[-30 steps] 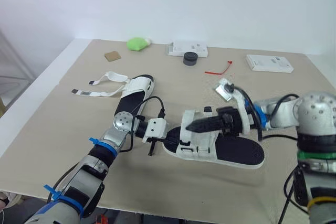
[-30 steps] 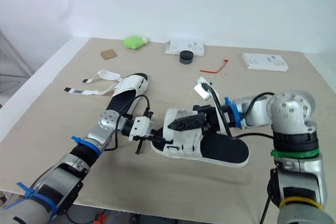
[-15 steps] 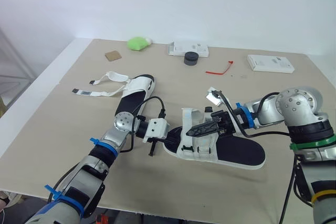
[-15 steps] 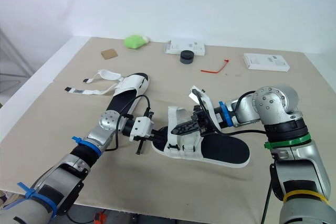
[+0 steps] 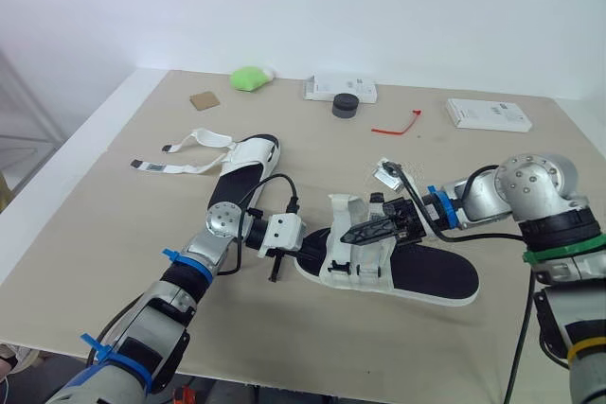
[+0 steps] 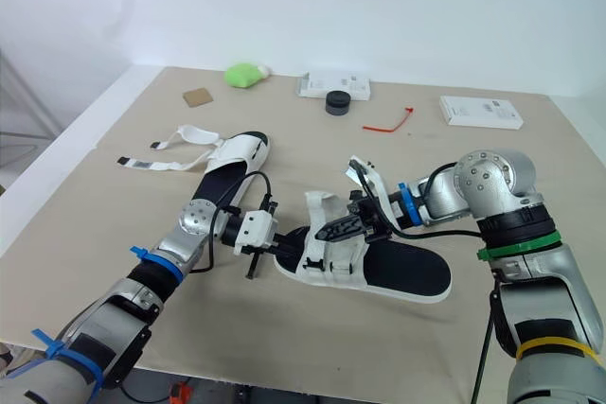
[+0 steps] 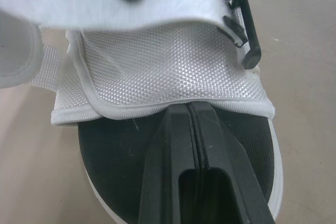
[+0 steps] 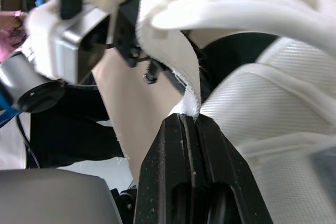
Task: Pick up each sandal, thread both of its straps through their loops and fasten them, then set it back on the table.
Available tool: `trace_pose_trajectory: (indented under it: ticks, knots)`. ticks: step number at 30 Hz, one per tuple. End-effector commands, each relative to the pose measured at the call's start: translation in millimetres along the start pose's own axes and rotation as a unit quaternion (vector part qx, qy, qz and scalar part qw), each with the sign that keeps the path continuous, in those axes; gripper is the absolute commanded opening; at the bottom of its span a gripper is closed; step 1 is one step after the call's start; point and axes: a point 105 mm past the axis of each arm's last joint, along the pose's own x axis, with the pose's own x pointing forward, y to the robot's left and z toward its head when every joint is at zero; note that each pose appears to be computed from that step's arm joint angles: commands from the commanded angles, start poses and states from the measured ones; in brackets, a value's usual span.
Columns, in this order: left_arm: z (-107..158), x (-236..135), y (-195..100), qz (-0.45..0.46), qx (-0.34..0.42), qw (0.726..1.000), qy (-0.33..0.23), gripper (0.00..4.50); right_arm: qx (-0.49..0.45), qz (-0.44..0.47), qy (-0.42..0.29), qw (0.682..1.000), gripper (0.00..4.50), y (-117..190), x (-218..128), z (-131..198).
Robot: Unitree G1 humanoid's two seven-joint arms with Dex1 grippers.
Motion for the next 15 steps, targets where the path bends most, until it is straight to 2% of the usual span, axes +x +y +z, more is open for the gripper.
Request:
trace_pose_trajectory:
  ticks: [1,5,15]
  knots:
    - [-63.6,3.3,-57.9,-0.07,-0.125,0.984,0.102,0.0,0.003,-0.031,0.024,0.999,0.03,-6.8,3.9,-5.5]
    - [-63.6,3.8,-58.5,-0.07,-0.125,0.985,0.101,0.0,0.004,-0.051,0.045,0.998,0.03,-13.0,11.8,-13.0]
    - [-63.9,4.7,-60.8,-0.071,-0.126,0.984,0.1,0.0,-0.065,-0.061,0.073,0.993,0.03,2.3,17.8,-15.4]
